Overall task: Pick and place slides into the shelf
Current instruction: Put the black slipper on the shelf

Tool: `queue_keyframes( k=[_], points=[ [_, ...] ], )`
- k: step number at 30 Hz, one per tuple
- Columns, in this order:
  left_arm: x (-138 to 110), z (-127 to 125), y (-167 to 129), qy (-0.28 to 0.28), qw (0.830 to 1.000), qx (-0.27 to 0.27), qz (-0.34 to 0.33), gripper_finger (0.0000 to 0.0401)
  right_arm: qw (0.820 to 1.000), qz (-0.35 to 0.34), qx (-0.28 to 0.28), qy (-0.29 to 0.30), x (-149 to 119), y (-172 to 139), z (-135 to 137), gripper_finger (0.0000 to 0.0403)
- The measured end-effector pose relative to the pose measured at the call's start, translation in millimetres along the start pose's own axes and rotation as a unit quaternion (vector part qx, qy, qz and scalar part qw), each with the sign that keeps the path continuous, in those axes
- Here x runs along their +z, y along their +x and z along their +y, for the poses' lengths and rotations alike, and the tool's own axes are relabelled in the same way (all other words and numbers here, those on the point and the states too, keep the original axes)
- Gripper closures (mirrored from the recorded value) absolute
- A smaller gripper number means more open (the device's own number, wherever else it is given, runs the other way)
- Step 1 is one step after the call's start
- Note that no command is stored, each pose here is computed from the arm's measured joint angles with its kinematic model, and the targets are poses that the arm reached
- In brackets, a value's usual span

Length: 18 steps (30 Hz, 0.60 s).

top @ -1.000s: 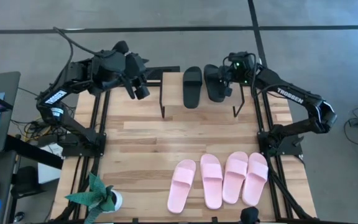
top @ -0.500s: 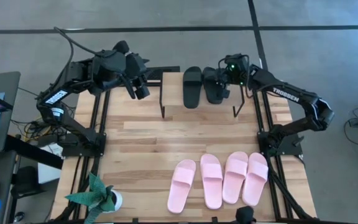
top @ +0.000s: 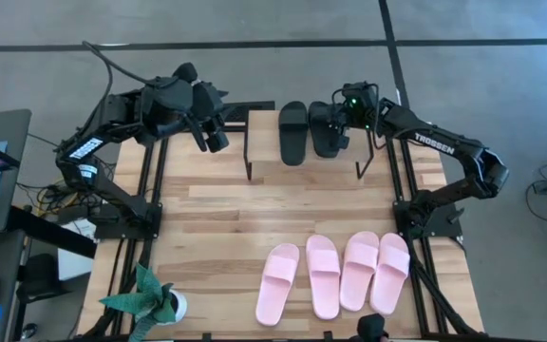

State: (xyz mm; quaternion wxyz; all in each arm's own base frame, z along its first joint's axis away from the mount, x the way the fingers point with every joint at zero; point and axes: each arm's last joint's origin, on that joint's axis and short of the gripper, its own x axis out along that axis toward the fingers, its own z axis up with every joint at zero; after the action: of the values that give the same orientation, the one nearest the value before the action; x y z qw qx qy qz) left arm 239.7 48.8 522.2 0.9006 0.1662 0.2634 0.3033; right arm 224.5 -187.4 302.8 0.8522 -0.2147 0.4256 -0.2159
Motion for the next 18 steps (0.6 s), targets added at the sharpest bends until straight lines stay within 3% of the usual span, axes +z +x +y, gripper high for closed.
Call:
queue_keyframes(
  k=[7, 18],
  points=[
    [0.0, 0.0, 0.0, 0.0, 1.0, 0.0, 0.0, 0.0248, 1.0, 0.0, 0.002, 0.007, -0.1, 0.0, 0.2, 0.0399],
    [0.0, 0.0, 0.0, -0.005, 1.0, 0.0, 0.0, 0.0248, 1.0, 0.013, 0.014, 0.007, -2.6, -0.1, 2.4, 0.0353]
  ],
)
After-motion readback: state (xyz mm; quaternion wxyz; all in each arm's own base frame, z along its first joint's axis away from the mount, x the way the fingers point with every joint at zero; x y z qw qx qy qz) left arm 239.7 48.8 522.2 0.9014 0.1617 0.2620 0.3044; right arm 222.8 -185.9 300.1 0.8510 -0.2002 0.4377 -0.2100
